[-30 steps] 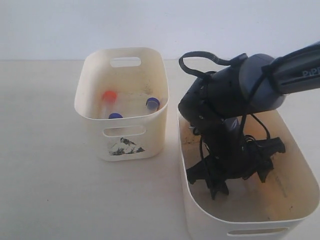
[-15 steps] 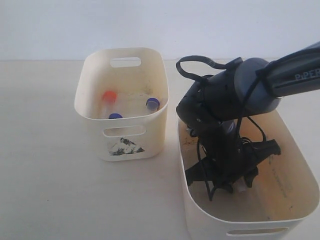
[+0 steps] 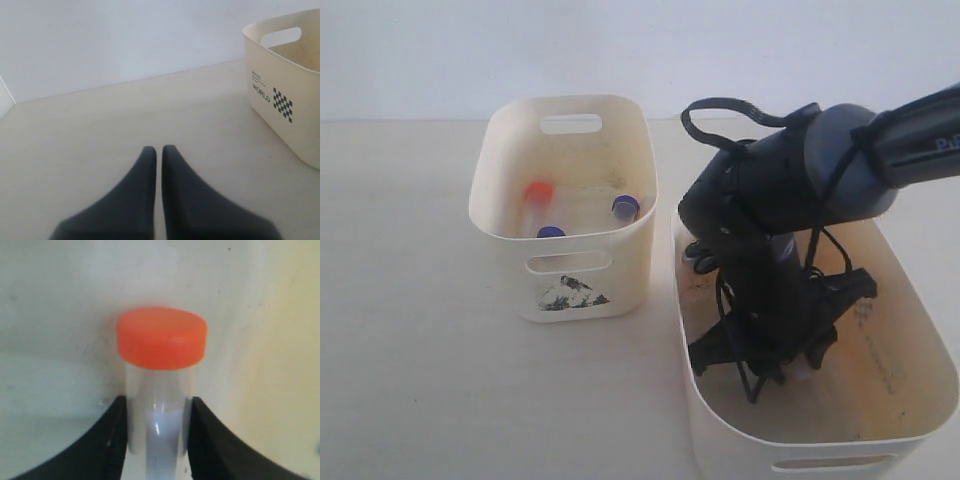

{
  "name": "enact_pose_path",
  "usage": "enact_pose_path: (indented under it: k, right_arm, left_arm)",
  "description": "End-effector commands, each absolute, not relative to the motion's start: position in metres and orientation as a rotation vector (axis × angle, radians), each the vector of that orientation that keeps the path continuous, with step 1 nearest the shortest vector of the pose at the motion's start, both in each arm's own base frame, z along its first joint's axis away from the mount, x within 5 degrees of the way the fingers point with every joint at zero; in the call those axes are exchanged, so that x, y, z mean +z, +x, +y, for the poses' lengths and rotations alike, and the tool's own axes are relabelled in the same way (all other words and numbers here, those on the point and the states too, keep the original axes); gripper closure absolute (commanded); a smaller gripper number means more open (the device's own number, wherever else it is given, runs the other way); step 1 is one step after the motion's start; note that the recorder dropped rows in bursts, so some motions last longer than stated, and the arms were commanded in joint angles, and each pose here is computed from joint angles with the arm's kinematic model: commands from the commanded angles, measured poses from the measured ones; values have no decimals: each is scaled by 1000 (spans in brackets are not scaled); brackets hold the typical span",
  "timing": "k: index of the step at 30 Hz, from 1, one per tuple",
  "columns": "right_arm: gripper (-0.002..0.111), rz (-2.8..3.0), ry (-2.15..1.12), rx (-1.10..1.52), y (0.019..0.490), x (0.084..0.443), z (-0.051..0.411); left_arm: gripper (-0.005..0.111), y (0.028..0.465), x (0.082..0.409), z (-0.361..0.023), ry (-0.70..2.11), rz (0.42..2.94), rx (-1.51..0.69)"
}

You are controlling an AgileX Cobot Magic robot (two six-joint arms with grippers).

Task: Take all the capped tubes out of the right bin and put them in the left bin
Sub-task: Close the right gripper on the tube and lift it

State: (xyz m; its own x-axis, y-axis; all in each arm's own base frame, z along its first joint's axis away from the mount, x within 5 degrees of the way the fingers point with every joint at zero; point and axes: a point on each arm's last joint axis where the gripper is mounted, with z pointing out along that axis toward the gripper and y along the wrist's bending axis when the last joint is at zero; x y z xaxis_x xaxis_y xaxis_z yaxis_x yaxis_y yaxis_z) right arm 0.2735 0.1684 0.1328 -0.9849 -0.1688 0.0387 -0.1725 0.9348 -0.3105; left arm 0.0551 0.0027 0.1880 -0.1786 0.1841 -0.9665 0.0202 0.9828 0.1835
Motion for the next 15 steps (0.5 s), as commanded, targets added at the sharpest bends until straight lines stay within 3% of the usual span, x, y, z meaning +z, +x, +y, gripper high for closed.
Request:
enact_pose_path:
  k: [1, 15]
  right_arm:
    - [108, -3180, 268, 396, 268, 173, 166]
    - [108, -3623, 334, 37, 228, 338, 136]
  left_arm:
    - [102, 55, 190, 2, 140, 1735, 132]
    - [102, 55, 190, 2, 140, 1735, 132]
